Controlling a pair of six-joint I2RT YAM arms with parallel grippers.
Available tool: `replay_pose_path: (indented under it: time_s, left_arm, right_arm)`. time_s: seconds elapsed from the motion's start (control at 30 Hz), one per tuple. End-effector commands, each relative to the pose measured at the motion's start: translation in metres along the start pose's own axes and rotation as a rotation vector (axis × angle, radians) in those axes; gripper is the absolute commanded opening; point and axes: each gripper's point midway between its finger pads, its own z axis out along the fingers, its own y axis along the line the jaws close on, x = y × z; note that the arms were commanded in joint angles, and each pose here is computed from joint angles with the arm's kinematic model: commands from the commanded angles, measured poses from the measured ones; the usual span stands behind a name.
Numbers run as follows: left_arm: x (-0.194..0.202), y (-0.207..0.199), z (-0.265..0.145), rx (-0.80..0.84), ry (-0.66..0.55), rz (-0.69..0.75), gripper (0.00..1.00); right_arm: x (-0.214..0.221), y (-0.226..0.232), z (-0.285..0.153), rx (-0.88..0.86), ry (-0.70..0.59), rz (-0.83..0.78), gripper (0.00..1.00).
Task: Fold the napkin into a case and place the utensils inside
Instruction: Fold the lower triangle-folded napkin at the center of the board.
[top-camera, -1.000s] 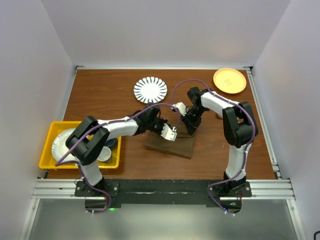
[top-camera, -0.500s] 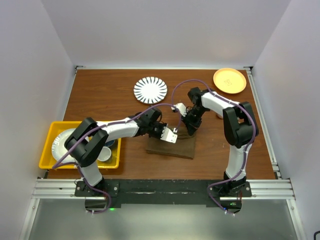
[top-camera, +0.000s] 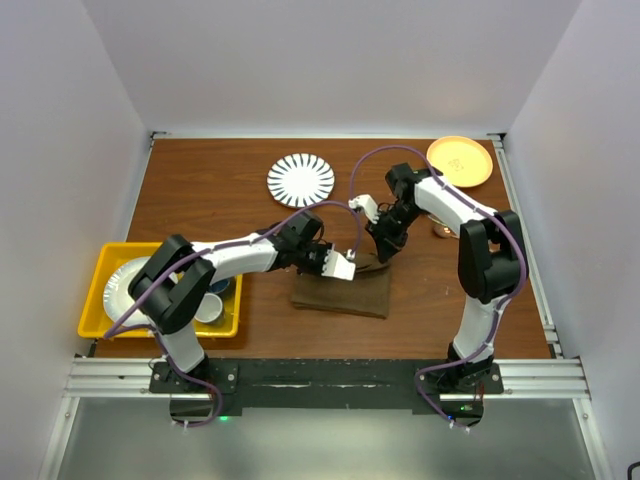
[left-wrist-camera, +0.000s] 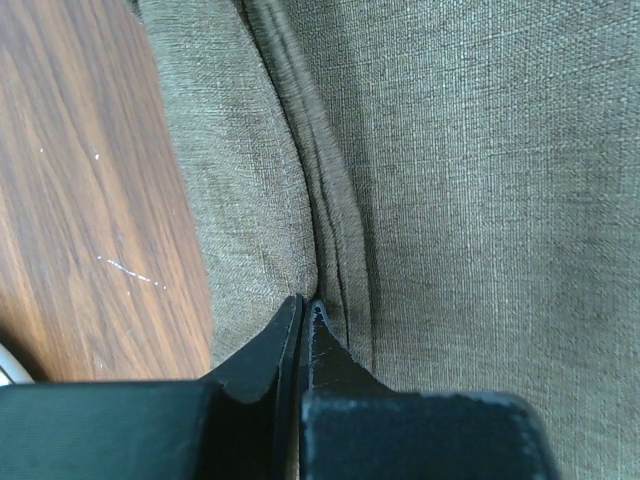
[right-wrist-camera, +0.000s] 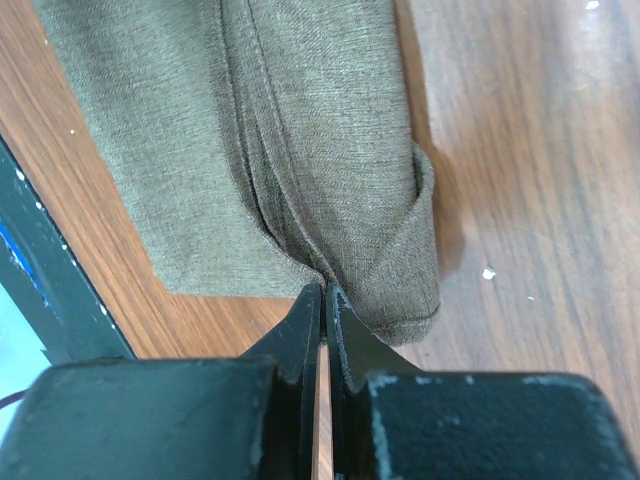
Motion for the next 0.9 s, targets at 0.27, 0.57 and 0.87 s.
replay_pose_path:
  time_s: [0.27, 0.57, 0.87]
  left_arm:
    - [-0.008, -0.014, -0.008, 0.078, -0.019, -0.038, 0.0]
    - [0.014, -0.039, 0.014, 0.116, 0.03, -0.068, 0.0]
    - [0.022, -0.044, 0.016, 0.111, 0.054, -0.079, 0.0]
  right_arm:
    - [0.016, 0.005, 0.02, -0.023, 0.006, 0.012, 0.03]
    - [-0.015, 0.031, -0.023, -0.118, -0.109, 0.079, 0.38]
    - [-0.03, -0.006, -0.018, 0.033, -0.196, 0.362, 0.28]
